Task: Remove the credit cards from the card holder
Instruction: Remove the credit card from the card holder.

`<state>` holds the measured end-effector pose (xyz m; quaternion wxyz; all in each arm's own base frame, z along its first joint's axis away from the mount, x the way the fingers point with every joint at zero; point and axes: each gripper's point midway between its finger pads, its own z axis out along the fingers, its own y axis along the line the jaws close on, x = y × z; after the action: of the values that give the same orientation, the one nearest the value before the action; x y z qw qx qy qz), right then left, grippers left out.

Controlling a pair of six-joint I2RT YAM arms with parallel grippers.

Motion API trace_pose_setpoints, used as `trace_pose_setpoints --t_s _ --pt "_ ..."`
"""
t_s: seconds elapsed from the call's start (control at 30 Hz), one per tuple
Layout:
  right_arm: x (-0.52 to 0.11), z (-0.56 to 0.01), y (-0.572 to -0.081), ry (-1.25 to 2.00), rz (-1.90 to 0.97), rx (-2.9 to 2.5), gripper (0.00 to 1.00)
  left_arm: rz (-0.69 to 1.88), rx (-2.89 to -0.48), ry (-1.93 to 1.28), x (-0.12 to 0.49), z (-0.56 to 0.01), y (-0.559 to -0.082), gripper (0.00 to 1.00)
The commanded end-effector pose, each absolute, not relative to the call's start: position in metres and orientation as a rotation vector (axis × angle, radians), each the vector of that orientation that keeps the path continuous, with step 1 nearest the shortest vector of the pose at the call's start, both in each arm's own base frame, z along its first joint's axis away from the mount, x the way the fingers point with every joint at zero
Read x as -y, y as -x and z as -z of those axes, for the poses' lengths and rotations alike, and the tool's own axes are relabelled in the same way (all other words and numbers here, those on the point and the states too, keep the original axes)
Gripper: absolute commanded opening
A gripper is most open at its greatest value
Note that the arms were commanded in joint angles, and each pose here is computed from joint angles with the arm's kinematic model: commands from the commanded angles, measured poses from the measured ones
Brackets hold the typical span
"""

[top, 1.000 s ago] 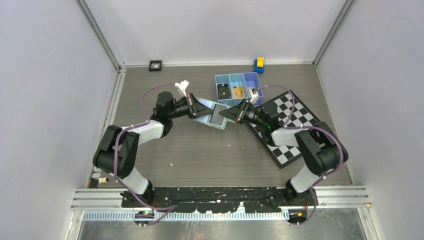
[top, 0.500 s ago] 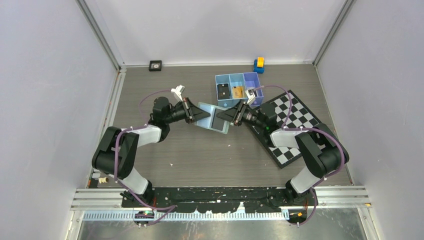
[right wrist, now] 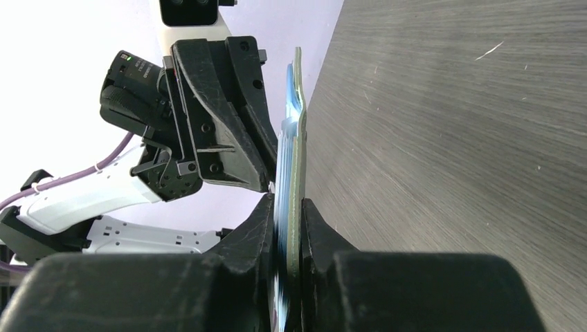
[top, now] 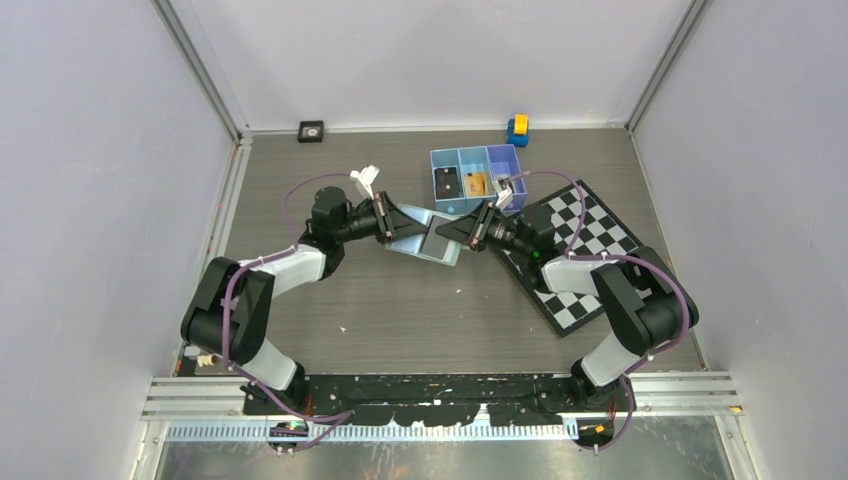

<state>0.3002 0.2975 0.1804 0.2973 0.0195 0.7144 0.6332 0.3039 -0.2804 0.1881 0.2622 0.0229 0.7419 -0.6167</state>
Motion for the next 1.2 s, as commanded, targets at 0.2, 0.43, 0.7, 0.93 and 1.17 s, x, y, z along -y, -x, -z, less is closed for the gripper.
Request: trace_pose_setpoints --t_s 0.2,0.43,0.7,0.93,1.17 --pt "-0.3 -0.217 -0.301 0.034 -1.722 -1.761 0.0 1.687 -2.109 -0.184 0.302 -0.184 -0.294 0.24" --pt "-0.3 -0.217 -0.301 0.037 -1.722 -1.759 0.01 1.532 -2.231 -0.156 0.294 -0.163 -0.297 0.29" --pt "-0.301 -0.208 -0.307 0.012 -1.707 -1.799 0.0 1.792 -2.123 -0.35 0.324 -0.199 -0.268 0.2" --pt "-0.3 -0.196 -0.313 -0.028 -1.693 -1.841 0.0 1.824 -2.087 -0.435 0.33 -0.21 -0.254 0.2" --pt "-0.295 -0.179 -0.323 -0.099 -1.654 -1.911 0.08 1.835 -2.012 -0.386 0.327 -0.207 -0.268 0.0"
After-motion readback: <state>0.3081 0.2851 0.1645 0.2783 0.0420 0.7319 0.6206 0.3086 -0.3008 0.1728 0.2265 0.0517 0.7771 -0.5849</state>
